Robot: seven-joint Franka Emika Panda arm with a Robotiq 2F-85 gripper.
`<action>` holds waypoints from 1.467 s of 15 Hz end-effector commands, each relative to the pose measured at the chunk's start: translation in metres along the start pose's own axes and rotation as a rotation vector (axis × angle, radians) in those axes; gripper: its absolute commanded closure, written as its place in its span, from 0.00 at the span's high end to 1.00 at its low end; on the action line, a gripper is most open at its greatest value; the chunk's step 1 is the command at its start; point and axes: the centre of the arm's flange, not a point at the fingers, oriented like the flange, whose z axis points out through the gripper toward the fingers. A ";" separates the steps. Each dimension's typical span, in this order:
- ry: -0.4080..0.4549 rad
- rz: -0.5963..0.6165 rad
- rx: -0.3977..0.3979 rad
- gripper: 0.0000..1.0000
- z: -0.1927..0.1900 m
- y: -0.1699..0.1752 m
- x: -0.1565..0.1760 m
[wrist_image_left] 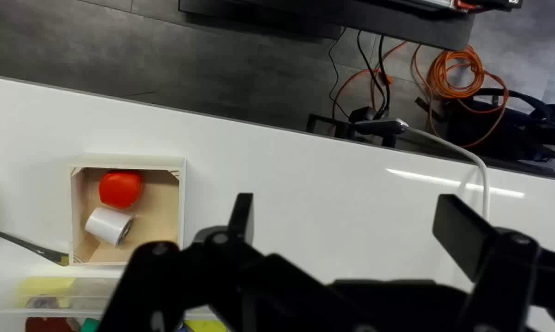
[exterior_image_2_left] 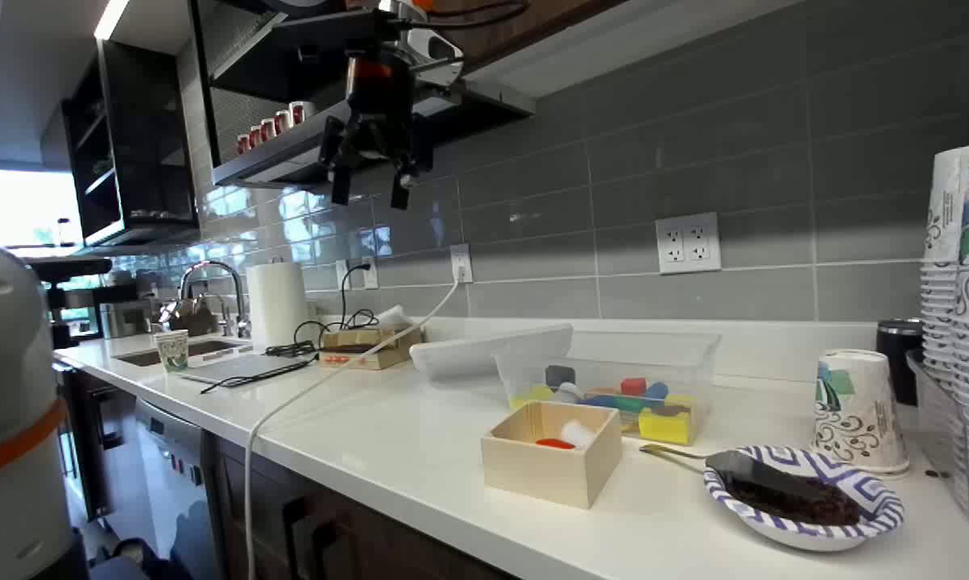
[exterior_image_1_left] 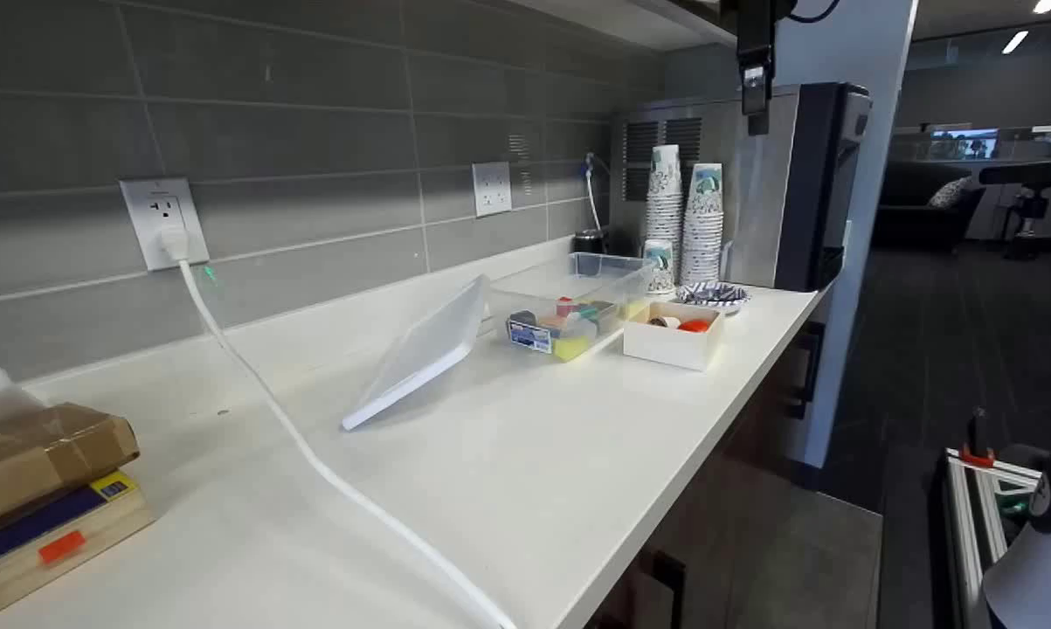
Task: Open the left upper cabinet door then close it.
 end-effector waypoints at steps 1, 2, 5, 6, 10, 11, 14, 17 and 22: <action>0.001 0.000 0.000 1.00 0.000 0.000 0.000; 0.001 0.000 -0.001 1.00 0.000 0.000 0.000; 0.017 0.046 -0.054 1.00 -0.004 0.000 -0.003; 0.042 0.072 -0.088 1.00 -0.010 0.000 -0.006; 0.169 0.182 -0.223 1.00 -0.051 0.003 -0.026; 0.210 0.206 -0.241 1.00 -0.068 0.007 -0.034; 0.341 0.279 -0.287 1.00 -0.123 0.025 -0.056; 0.487 0.355 -0.339 1.00 -0.182 0.050 -0.079; 0.764 0.476 -0.425 1.00 -0.262 0.076 -0.108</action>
